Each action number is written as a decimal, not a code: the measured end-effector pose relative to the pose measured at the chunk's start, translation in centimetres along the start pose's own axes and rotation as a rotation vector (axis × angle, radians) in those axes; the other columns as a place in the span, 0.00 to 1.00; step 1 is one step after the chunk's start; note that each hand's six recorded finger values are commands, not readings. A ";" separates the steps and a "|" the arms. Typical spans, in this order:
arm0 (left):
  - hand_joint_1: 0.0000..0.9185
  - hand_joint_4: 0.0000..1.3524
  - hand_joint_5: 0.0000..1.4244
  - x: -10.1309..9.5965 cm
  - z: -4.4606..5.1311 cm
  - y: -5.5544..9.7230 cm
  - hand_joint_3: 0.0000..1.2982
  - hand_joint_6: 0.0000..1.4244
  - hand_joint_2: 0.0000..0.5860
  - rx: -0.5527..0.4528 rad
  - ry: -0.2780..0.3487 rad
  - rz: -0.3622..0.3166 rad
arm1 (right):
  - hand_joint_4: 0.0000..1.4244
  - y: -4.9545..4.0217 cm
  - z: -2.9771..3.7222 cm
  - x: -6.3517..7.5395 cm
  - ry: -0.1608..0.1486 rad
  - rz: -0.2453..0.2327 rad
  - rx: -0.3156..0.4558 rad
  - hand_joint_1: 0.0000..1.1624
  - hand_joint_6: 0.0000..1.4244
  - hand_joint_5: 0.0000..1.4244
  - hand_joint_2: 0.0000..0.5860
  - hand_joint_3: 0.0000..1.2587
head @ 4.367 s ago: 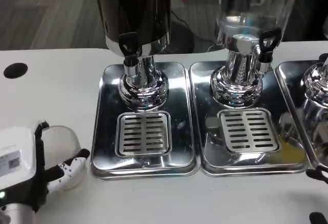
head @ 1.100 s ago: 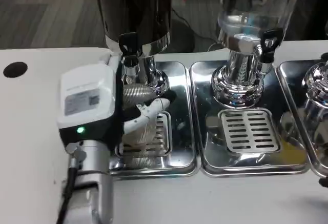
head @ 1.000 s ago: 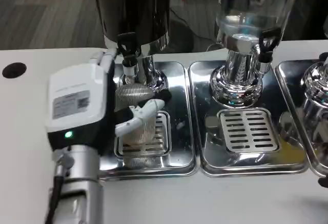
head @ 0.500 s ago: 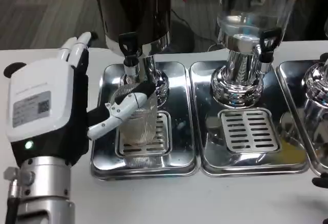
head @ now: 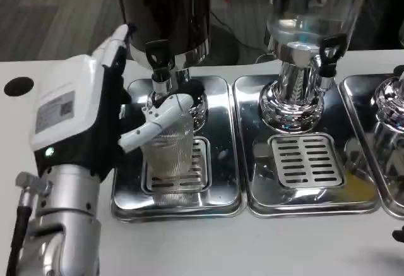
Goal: Grasp the cup under the faucet to collect the drink, then remove the cup.
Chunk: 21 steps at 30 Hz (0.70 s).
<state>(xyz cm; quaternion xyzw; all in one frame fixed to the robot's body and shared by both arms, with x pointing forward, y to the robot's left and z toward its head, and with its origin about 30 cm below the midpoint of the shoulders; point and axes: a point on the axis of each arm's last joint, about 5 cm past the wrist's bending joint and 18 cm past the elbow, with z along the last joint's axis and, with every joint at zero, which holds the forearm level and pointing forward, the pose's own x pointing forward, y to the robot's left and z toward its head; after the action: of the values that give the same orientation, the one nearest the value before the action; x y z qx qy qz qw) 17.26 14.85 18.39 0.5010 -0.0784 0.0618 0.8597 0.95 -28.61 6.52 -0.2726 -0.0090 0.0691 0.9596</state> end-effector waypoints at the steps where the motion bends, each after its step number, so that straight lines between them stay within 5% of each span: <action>1: 0.03 0.02 0.45 0.1 0.07 0.0 0.10 0.60 0.09 0.000 -0.002 -0.001 | 0.08 -0.04 -0.01 0.0 0.000 -0.001 -0.001 0.47 0.07 0.08 0.69 0.19; 21: 0.02 0.20 0.65 0.5 0.99 0.7 0.27 0.73 0.09 -0.006 -0.039 -0.055 | 0.08 -0.16 -0.38 -0.1 0.014 0.003 0.004 0.47 0.07 0.08 0.69 0.18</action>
<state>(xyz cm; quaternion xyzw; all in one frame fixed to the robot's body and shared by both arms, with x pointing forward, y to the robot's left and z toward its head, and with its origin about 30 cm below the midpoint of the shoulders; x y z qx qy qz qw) 17.53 14.35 19.56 0.5013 -0.0816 0.0282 0.8609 0.85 -28.96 6.29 -0.2710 -0.0017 0.0686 0.9601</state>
